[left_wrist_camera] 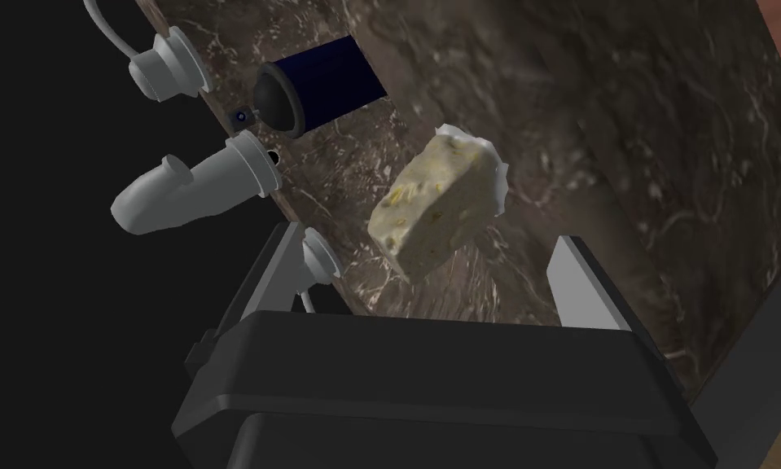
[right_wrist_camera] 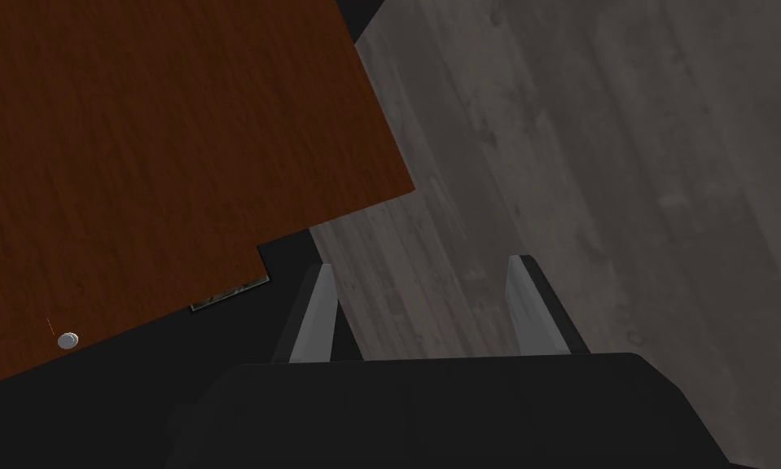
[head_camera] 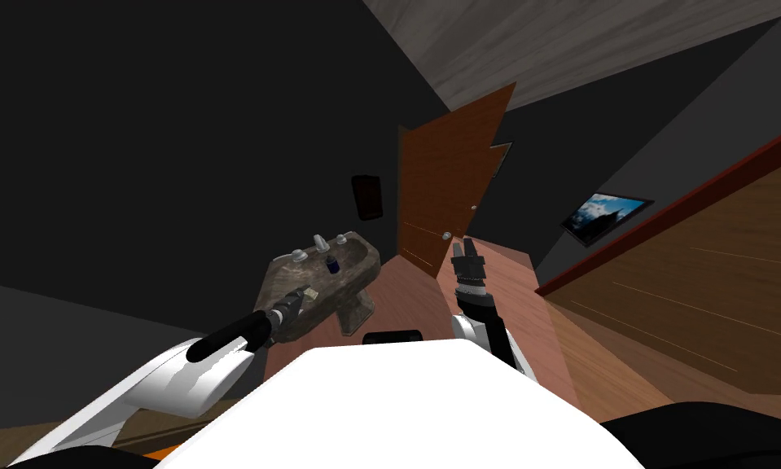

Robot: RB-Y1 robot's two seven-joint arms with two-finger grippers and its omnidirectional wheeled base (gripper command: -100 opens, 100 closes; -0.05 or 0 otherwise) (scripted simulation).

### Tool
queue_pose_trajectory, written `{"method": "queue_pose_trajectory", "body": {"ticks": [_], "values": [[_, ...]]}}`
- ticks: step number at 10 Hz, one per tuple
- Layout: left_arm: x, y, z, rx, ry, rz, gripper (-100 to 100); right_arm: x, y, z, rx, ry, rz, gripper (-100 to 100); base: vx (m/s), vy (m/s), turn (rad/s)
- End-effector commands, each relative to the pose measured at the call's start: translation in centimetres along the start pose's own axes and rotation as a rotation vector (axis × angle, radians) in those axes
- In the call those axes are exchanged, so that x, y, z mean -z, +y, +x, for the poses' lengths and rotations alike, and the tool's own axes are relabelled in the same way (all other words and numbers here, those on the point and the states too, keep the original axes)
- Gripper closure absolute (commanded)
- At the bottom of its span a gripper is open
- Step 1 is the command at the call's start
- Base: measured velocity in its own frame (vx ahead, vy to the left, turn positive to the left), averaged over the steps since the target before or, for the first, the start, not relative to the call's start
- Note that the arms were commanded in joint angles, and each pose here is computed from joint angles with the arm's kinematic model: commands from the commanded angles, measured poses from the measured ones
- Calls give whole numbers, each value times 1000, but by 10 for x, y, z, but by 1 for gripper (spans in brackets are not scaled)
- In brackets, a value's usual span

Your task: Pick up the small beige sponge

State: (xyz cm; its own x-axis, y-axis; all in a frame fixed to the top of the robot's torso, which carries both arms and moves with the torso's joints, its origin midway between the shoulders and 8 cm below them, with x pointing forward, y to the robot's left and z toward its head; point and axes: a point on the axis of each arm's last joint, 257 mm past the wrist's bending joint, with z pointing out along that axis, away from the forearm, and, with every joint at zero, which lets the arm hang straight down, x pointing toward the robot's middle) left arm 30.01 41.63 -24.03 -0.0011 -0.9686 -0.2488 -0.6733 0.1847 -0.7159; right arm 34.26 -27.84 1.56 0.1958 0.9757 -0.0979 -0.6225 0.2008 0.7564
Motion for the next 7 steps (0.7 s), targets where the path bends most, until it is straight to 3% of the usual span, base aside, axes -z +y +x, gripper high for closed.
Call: {"method": "queue_pose_trajectory", "body": {"ticks": [1, 7], "values": [[3, 6, -5, -24, -8, -43, -100, 0, 0, 0, 0, 0, 0, 0, 27, 43, -72], [15, 17, -14, -94, -26, -147, -100, 0, 0, 0, 0, 0, 0, 0, 21, 39, -37]]}}
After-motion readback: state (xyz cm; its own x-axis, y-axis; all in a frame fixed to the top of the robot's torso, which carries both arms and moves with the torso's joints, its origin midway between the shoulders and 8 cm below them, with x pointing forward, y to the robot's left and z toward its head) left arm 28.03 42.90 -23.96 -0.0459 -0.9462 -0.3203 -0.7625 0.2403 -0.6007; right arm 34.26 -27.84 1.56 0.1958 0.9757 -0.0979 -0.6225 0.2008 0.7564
